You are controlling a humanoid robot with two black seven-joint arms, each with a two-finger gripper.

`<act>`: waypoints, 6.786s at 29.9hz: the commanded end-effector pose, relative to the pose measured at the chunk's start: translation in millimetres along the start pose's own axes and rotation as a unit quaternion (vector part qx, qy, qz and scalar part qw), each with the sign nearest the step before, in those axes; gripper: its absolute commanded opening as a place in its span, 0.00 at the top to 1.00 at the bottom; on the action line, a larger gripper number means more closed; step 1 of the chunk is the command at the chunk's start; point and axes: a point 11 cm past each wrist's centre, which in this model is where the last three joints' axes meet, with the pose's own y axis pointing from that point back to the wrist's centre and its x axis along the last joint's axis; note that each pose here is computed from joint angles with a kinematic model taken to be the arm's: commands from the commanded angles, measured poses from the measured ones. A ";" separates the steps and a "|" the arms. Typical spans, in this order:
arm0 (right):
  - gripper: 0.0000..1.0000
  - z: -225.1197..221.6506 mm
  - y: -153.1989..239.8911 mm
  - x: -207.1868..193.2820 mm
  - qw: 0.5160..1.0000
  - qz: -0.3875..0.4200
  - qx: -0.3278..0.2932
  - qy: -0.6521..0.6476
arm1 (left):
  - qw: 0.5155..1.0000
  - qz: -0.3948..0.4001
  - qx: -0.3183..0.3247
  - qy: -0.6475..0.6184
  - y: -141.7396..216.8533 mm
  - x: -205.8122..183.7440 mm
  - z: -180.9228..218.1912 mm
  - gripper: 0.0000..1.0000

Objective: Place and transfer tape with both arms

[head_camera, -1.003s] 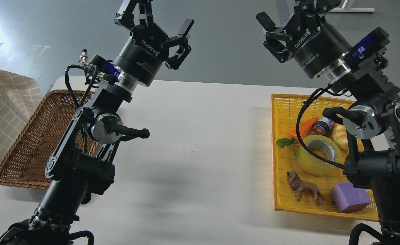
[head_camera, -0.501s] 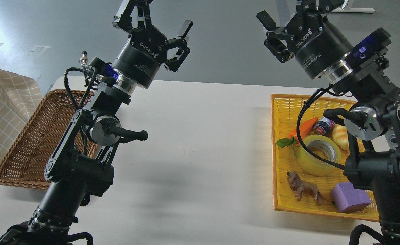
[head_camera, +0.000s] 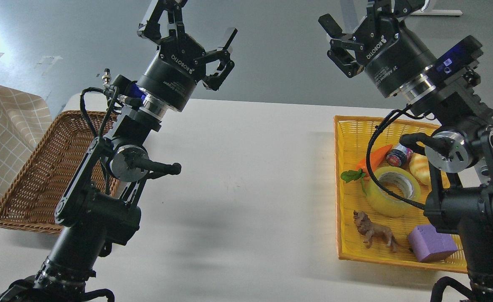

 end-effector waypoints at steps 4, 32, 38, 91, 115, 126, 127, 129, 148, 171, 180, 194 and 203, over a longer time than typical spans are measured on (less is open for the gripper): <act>0.00 0.2 2.8 -3.0 1.000 -0.004 0.001 0.000 | 1.000 -0.003 0.003 0.001 0.3 1.5 -1.4 0.02; 0.00 0.0 3.6 -7.8 1.000 -0.028 0.002 0.004 | 1.000 0.011 0.016 -0.015 8.4 17.0 2.1 0.02; 0.00 -1.6 3.1 -11.2 0.999 -0.033 0.004 0.006 | 1.000 0.014 0.014 -0.011 8.2 16.9 1.4 0.02; 0.00 -41.0 135.7 115.6 0.790 -0.011 -0.354 0.500 | 1.000 0.012 0.007 -0.020 7.8 15.8 7.3 0.02; 0.00 98.9 254.0 105.7 0.658 -0.072 -0.542 0.518 | 0.999 0.016 0.016 -0.037 15.4 24.4 12.4 0.02; 0.02 115.9 268.9 116.3 0.654 -0.057 -0.569 0.496 | 0.998 0.018 0.021 -0.050 18.8 29.6 17.1 0.02; 0.03 115.9 268.6 116.1 0.655 -0.058 -0.568 0.496 | 0.998 0.018 0.022 -0.051 18.9 29.9 17.3 0.02; 0.04 116.7 268.7 116.1 0.655 -0.058 -0.568 0.494 | 0.998 0.018 0.021 -0.050 18.8 29.6 17.1 0.02; 0.19 142.6 246.1 109.5 0.659 -0.093 -0.563 0.490 | 0.998 0.020 0.015 -0.050 17.8 30.5 20.2 0.02; 0.59 163.4 248.0 103.1 0.661 -0.100 -0.575 0.472 | 0.998 0.020 0.016 -0.050 18.3 30.6 19.8 0.02; 0.63 164.7 249.4 102.4 0.660 -0.100 -0.577 0.471 | 0.998 0.020 0.012 -0.050 17.8 30.5 22.6 0.02; 0.96 165.7 251.7 100.7 0.662 -0.101 -0.578 0.466 | 0.998 0.019 0.010 -0.055 17.9 30.5 25.6 0.02; 1.00 158.1 246.0 105.8 0.667 -0.096 -0.570 0.471 | 0.998 0.022 0.009 -0.054 18.2 30.9 26.2 0.02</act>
